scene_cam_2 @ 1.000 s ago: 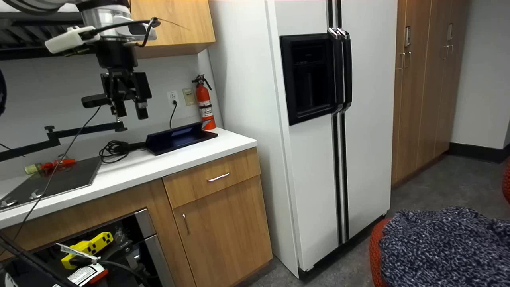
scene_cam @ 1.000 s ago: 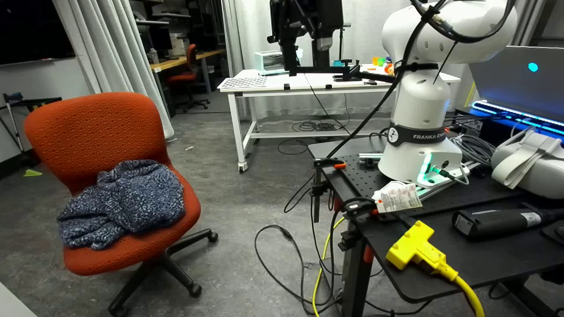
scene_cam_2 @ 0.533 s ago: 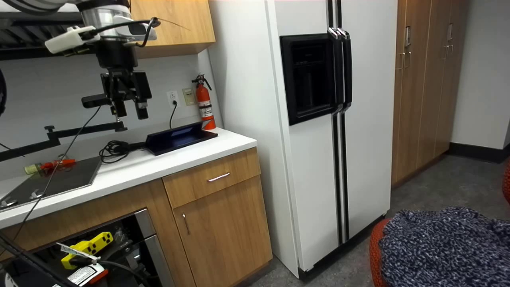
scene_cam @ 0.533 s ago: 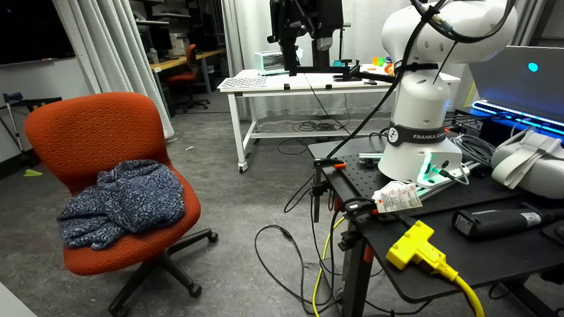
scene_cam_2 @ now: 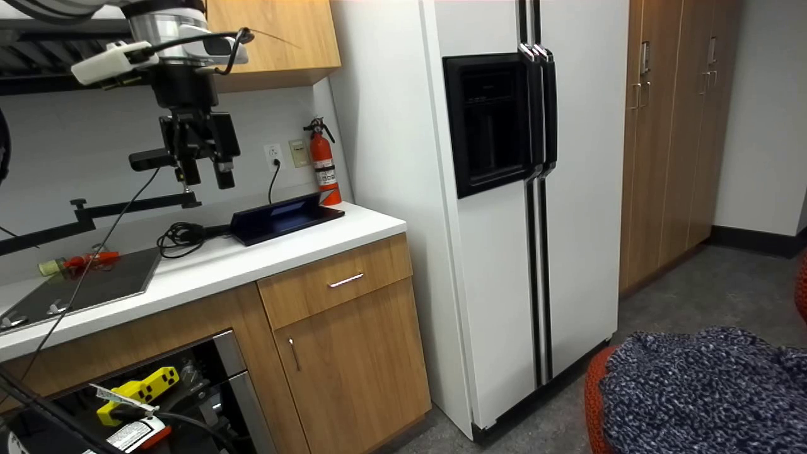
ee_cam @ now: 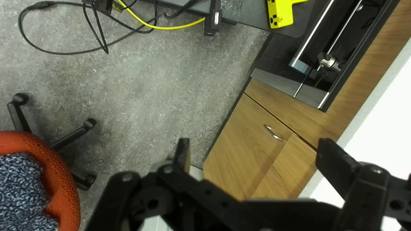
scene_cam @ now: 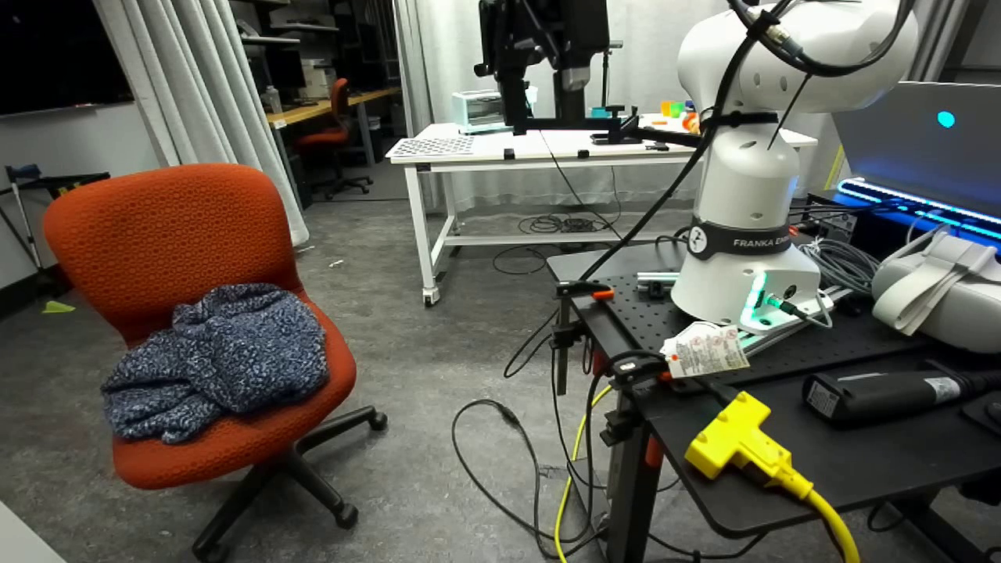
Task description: Open the drawer on the far right
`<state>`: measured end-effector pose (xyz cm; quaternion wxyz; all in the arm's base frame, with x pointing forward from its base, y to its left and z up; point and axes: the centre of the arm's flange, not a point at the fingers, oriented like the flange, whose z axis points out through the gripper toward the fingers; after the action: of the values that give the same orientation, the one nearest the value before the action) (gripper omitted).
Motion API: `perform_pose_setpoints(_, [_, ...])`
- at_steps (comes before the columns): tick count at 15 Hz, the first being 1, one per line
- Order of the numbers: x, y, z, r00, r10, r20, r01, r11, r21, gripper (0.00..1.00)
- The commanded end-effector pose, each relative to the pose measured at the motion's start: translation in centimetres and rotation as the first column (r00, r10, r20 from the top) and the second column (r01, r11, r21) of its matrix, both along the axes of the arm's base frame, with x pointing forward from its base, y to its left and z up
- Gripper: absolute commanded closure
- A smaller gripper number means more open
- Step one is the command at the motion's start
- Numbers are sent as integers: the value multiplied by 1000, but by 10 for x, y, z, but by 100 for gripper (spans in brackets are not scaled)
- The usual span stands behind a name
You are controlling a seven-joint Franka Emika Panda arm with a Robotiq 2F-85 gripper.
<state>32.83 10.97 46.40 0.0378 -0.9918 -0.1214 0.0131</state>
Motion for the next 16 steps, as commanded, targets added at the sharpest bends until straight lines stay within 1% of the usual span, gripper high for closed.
perform_pose_setpoints(1, [0,0,0,1000,12,-5,-12,1000,11,0])
perform_pose_setpoints(6, [0,-1,-1,999,27,-21,-27,1000,7,0])
perform_pose_setpoints(7, [1,0,-3,1000,6,-9,-6,1000,-2,0])
perform_pose_setpoints(16, [1,0,-3,1000,8,-9,-8,1000,-2,0])
